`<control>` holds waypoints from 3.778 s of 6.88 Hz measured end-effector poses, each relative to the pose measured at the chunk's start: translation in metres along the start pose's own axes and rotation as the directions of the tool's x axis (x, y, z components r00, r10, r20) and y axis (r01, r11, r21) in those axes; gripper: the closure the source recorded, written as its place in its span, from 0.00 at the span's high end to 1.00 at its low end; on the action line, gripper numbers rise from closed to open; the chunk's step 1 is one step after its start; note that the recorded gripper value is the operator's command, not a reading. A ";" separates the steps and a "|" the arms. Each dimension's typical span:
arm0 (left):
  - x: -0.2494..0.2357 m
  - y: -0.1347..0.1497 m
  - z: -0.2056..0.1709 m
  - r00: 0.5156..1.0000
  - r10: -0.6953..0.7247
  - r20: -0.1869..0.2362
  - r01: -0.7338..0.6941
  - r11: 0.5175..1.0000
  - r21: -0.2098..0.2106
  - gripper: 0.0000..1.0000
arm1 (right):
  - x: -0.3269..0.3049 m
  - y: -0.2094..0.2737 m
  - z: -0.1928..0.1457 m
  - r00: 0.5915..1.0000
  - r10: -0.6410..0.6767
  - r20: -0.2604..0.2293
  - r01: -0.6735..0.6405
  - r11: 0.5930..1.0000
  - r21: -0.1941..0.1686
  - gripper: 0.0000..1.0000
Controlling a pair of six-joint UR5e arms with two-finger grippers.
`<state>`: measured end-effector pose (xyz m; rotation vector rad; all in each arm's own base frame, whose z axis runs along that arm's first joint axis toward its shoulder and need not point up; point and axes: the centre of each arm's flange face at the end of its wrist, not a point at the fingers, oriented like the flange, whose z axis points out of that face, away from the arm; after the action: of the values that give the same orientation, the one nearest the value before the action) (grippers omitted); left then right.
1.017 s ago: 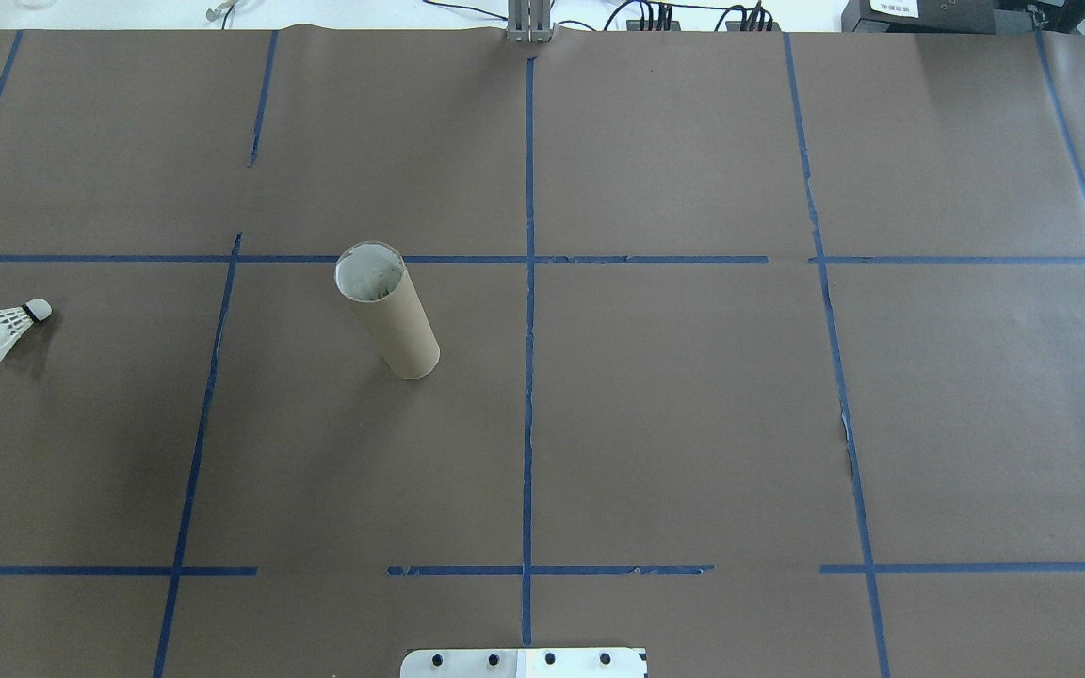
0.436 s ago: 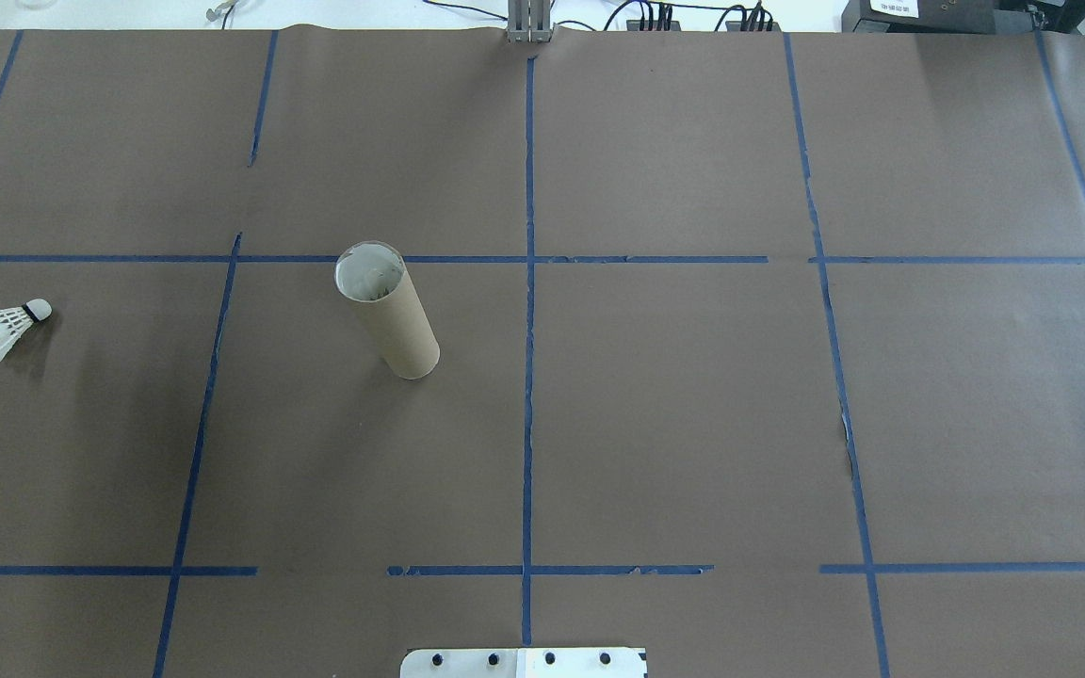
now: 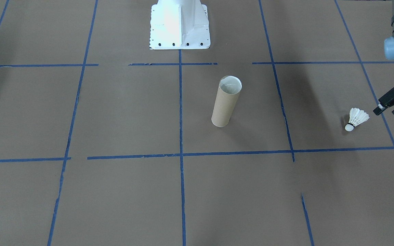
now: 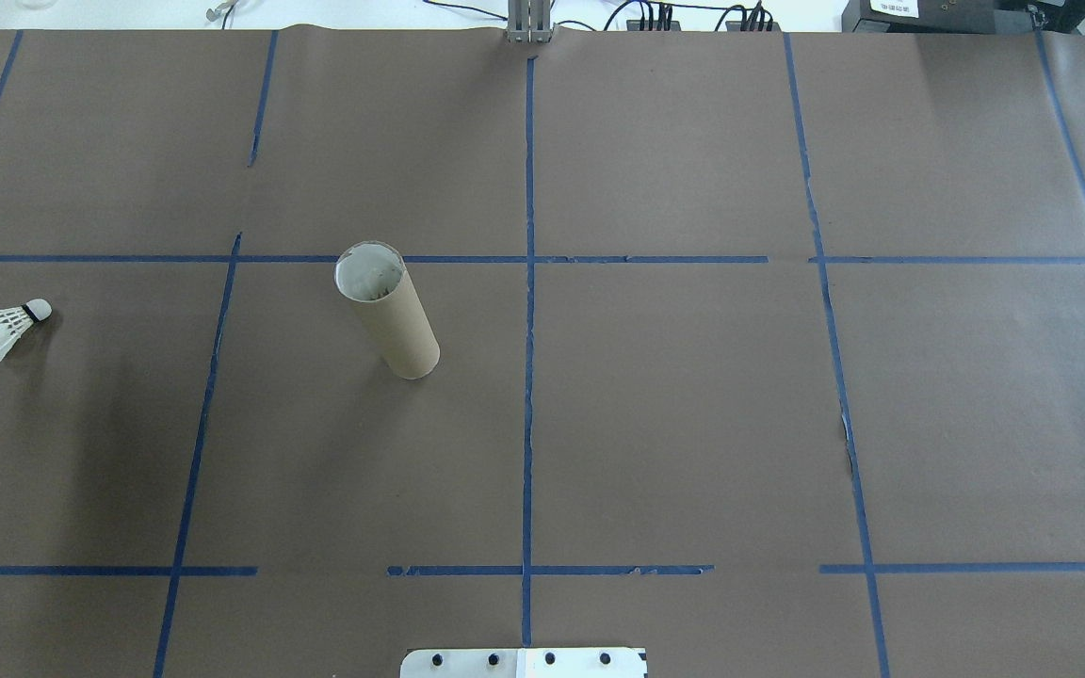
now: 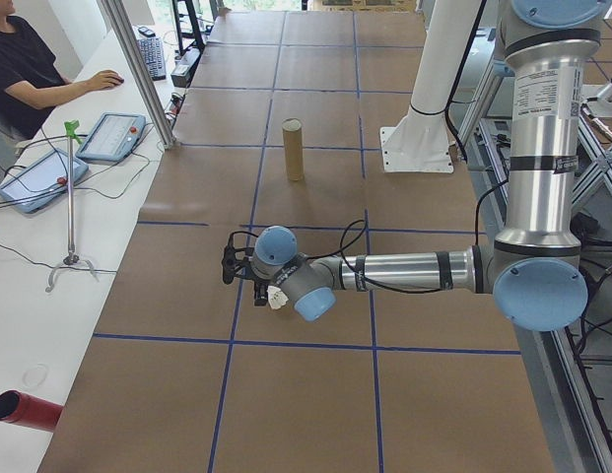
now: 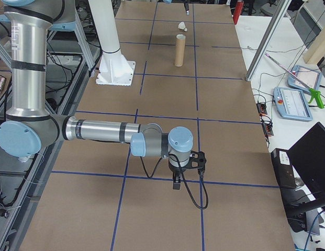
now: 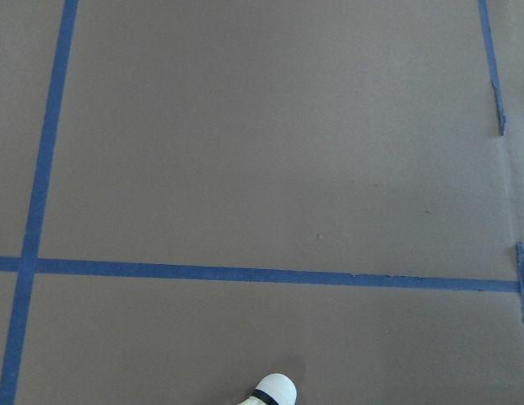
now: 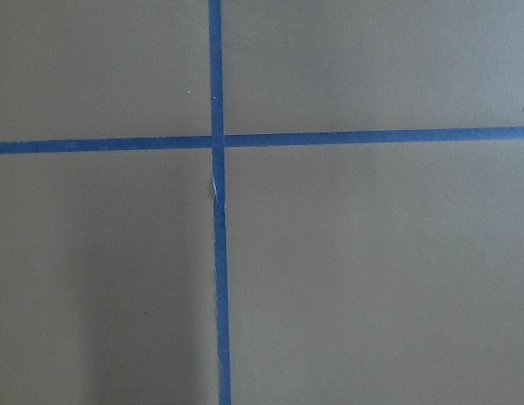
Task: Collect badminton balls into bucket
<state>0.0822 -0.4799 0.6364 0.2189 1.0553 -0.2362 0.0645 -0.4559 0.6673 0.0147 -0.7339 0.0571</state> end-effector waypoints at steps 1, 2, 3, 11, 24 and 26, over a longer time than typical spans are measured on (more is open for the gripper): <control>-0.022 0.012 0.003 0.999 -0.039 -0.020 0.039 0.999 0.029 1.00 | 0.000 0.000 0.000 1.000 0.001 0.000 -0.001 1.000 0.000 1.00; -0.037 0.023 0.005 0.995 -0.087 -0.047 0.090 0.994 0.061 1.00 | 0.000 0.000 0.000 1.000 0.000 0.000 0.000 1.000 0.000 1.00; -0.042 0.031 0.007 0.988 -0.134 -0.071 0.139 0.988 0.072 1.00 | 0.000 0.000 0.000 1.000 0.000 0.000 0.000 1.000 0.000 1.00; -0.004 0.092 0.075 0.935 -0.315 -0.162 0.333 0.938 0.099 0.86 | 0.000 0.000 0.000 1.000 0.001 0.000 -0.001 1.000 0.000 1.00; 0.149 0.058 0.028 0.937 -0.278 -0.212 0.271 0.961 -0.063 0.00 | 0.000 0.000 -0.001 1.000 0.001 0.001 -0.001 1.000 0.001 1.00; 0.206 0.040 -0.014 0.963 -0.182 -0.200 0.174 0.983 -0.058 0.00 | 0.000 0.000 -0.001 1.000 0.000 0.000 0.000 1.000 0.001 1.00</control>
<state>0.1796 -0.4557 0.4520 0.1134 1.2850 -0.3605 0.0646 -0.4561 0.6665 0.0158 -0.7343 0.0580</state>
